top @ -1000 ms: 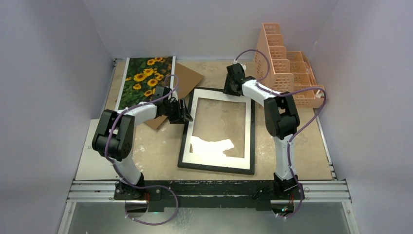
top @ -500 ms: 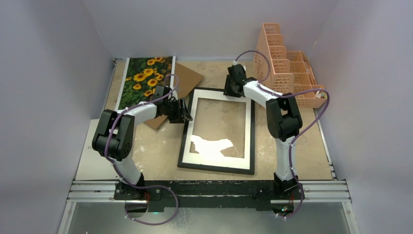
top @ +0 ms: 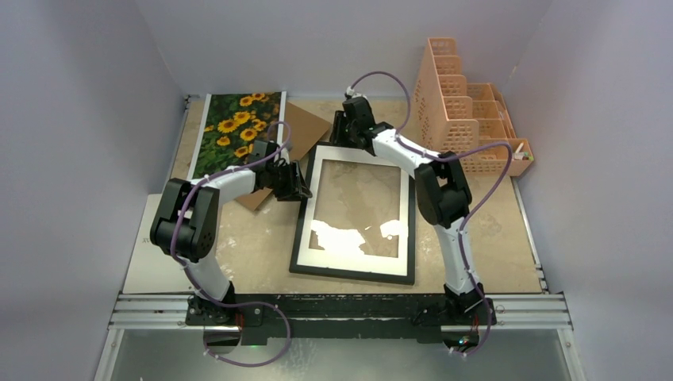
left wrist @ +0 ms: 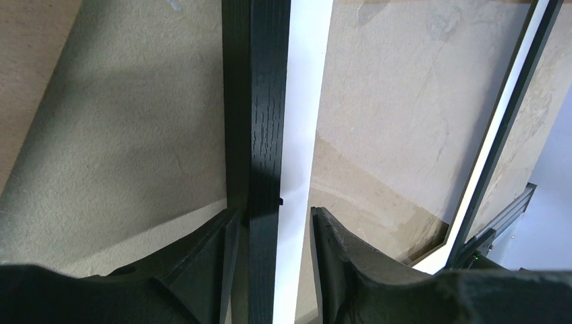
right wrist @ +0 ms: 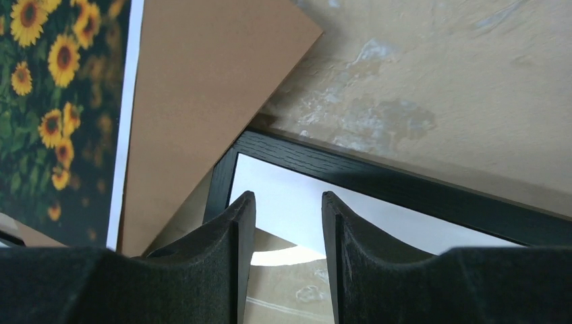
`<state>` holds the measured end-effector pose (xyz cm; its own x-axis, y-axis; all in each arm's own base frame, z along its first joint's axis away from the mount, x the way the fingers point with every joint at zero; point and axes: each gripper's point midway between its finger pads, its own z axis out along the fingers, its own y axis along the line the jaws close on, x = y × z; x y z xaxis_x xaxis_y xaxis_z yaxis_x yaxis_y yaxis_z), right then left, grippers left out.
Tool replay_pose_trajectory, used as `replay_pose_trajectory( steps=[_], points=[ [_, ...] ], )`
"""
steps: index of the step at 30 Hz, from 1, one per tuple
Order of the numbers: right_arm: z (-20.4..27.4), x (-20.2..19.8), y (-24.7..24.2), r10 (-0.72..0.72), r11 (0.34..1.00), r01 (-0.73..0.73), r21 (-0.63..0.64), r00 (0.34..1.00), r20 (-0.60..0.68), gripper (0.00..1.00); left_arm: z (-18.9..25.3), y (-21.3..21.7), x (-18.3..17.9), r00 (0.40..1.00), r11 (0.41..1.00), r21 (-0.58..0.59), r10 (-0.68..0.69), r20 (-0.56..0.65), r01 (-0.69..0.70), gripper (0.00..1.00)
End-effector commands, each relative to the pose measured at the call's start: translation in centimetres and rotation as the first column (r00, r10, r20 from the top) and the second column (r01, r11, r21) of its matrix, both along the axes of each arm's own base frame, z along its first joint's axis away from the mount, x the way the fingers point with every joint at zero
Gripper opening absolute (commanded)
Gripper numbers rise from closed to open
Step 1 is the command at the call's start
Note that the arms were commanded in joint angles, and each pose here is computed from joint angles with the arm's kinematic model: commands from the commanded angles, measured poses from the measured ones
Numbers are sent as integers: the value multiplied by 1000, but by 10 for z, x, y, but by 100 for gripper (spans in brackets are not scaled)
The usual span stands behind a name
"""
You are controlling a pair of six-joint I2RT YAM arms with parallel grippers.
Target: Put the photo into the frame
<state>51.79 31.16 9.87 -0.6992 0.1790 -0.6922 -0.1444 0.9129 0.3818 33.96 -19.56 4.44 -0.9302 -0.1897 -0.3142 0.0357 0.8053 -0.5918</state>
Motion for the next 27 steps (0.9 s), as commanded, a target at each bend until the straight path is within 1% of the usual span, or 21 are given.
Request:
replay_pose_trajectory(
  steps=[1,7,15,18,24,27],
  points=[
    [-9,5,-5,-29,1000,29,4,999,-29,43,1,-2,0,999,1000,0,-26,31,26,45],
    [-34,-15,-11,-16,1000,13,-25,996,-86,43,-1,-2,0,999,1000,-3,-23,30,23,45],
    [-35,-22,-15,-18,999,14,-37,995,-100,42,-2,-3,2,999,1000,-5,-24,30,25,45],
    [-22,-21,-11,-5,1000,3,-19,997,-81,42,0,-3,4,999,1000,-4,-23,36,23,45],
    [18,-19,1,44,999,-43,31,999,-9,43,5,0,8,998,1000,13,-10,59,9,46],
    [34,-28,8,80,994,-79,70,997,-1,43,8,-1,9,998,1000,10,-11,64,11,46]
  ],
)
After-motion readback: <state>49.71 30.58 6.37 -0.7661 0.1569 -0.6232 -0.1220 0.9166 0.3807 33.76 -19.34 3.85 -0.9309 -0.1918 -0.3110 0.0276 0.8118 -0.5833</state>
